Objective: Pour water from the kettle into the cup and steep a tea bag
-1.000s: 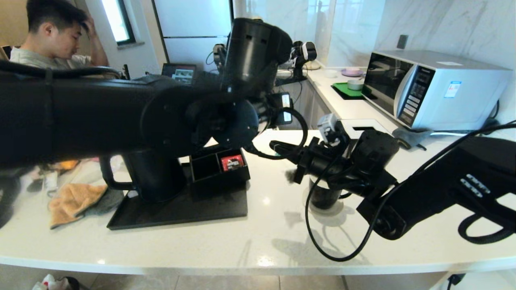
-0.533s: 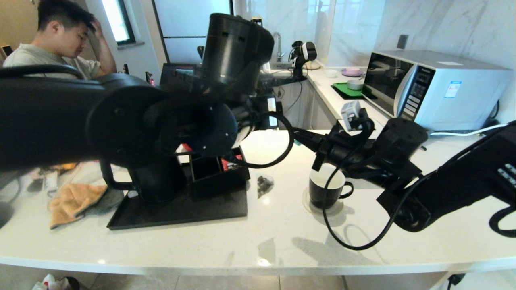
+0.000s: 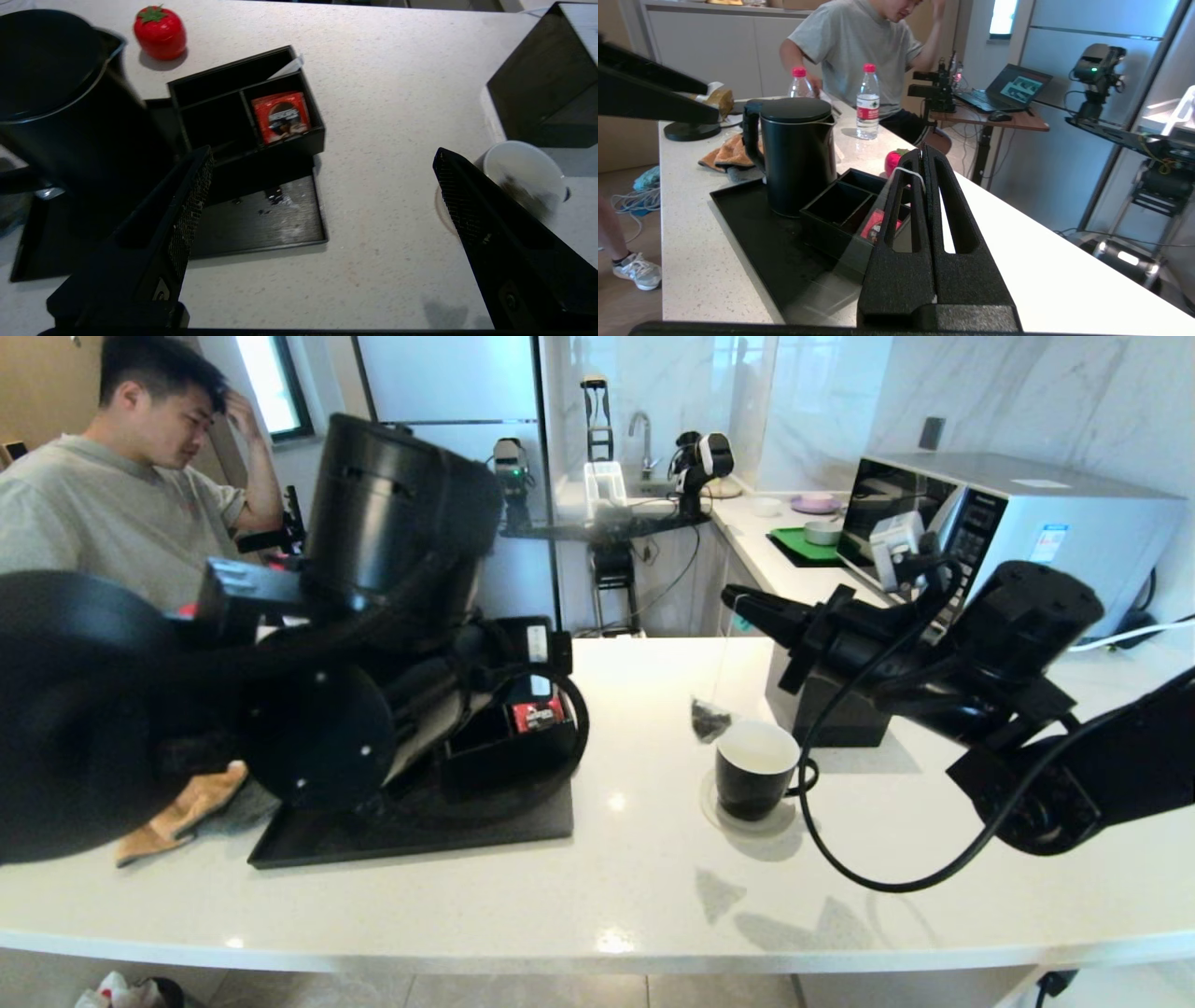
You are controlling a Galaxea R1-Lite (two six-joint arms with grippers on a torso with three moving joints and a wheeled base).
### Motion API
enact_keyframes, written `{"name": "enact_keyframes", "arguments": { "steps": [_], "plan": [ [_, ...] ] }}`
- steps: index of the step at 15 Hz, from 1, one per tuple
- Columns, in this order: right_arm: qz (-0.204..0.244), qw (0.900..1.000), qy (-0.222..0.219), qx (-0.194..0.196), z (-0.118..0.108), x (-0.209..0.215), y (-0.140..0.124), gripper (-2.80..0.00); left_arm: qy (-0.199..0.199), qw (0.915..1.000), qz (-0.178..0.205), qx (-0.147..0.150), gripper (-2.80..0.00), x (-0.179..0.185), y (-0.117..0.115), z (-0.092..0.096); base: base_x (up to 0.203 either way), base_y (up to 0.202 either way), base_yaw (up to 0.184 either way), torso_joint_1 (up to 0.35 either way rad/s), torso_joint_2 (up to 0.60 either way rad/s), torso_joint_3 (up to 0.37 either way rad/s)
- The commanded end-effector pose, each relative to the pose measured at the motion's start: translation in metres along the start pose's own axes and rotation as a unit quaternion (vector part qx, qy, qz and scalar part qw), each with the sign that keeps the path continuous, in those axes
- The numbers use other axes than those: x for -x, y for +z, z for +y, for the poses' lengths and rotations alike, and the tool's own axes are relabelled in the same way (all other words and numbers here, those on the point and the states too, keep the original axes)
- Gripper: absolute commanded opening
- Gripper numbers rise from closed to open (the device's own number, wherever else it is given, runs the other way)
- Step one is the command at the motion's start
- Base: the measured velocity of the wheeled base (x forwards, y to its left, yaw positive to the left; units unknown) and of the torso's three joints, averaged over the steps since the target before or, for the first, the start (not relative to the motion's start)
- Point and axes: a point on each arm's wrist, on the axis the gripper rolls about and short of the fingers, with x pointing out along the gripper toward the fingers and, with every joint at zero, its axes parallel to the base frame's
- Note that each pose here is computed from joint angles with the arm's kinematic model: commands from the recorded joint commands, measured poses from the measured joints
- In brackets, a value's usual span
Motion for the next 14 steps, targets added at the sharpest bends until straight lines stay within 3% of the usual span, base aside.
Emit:
{"name": "enact_keyframes", "arguments": {
  "steps": [1, 5, 6, 14],
  "plan": [
    [-0.012, 1.0, -0.004, 0.011, 0.001, 0.009, 0.017, -2.8, 0.004, 0.9999, -0.009, 0.008, 0.0, 0.018, 0.001, 0.016, 0.0, 0.0, 0.0, 0.0, 0.0, 0.0],
    [-0.01, 1.0, -0.005, 0.027, 0.007, 0.017, 0.037, -2.8, 0.017, 0.9998, -0.012, 0.006, 0.0, 0.034, -0.007, 0.035, 0.0, 0.0, 0.0, 0.0, 0.0, 0.0],
    [-0.007, 0.999, -0.005, 0.031, 0.009, 0.019, 0.04, -2.8, 0.019, 0.9998, -0.009, 0.003, -2.8, 0.039, -0.012, 0.042, 0.0, 0.0, 0.0, 0.0, 0.0, 0.0],
    [0.003, 1.0, -0.007, 0.031, 0.02, 0.036, 0.045, -2.8, 0.041, 0.9988, 0.022, -0.014, -2.8, 0.066, -0.06, 0.089, 0.0, 0.0, 0.0, 0.0, 0.0, 0.0]
  ]
}}
